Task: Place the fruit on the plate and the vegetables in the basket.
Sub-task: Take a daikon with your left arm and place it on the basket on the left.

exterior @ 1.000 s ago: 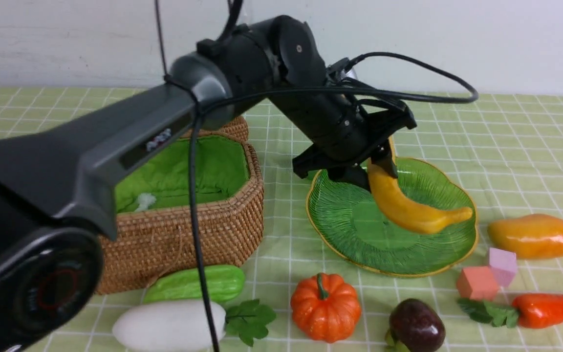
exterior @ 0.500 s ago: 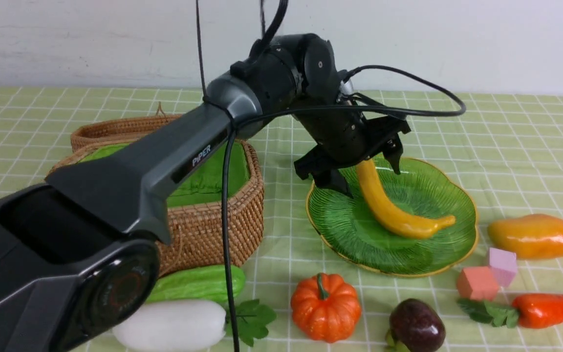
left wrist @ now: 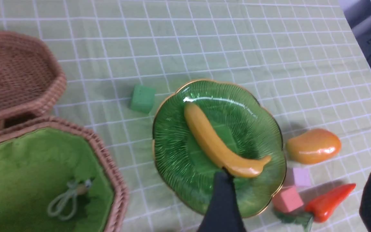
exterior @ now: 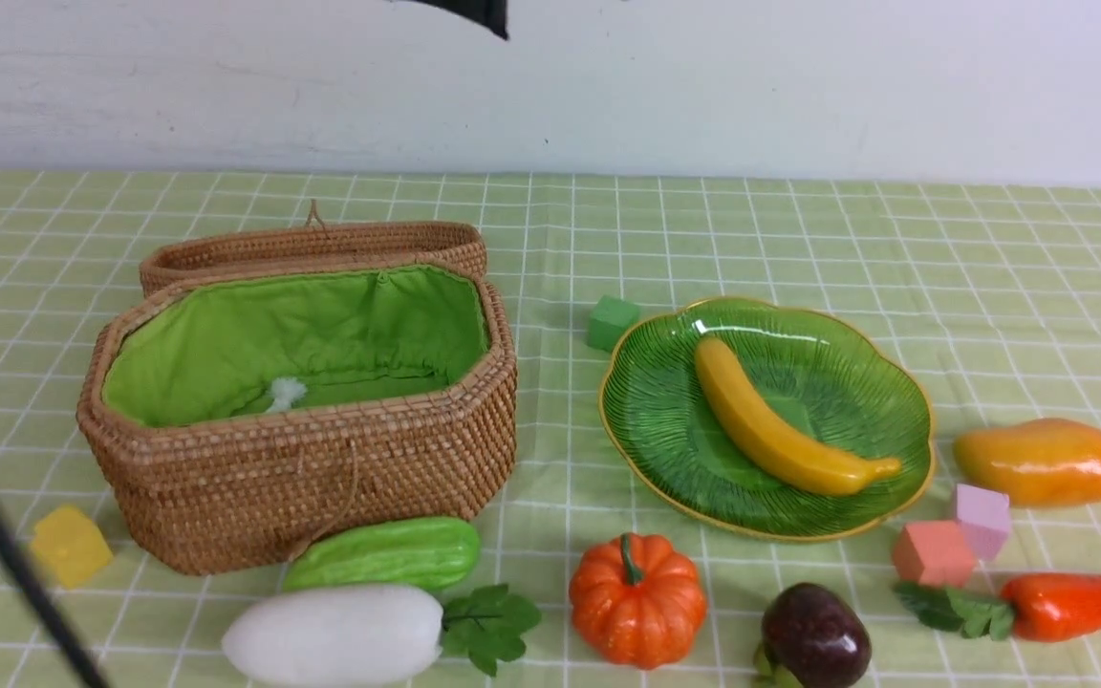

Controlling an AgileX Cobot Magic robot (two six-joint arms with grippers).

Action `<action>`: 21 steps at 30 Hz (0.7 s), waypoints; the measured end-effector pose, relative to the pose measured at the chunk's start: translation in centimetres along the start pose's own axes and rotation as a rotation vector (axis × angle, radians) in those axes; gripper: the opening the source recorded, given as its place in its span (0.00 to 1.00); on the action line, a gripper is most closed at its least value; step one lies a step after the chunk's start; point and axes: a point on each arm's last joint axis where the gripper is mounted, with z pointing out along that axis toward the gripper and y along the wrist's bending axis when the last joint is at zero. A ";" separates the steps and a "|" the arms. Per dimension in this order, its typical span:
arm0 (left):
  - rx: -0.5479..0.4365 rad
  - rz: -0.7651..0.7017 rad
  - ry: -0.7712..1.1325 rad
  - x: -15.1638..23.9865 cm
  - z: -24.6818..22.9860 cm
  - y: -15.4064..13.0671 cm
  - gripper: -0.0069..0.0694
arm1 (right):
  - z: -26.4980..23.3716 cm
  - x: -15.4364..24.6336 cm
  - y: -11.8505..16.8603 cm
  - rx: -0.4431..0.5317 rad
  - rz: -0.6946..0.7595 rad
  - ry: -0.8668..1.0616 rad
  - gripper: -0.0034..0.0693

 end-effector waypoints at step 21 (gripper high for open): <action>-0.137 0.639 0.597 22.2 6.8 11.4 0.70 | 0.0 0.0 0.0 0.000 0.000 0.000 0.38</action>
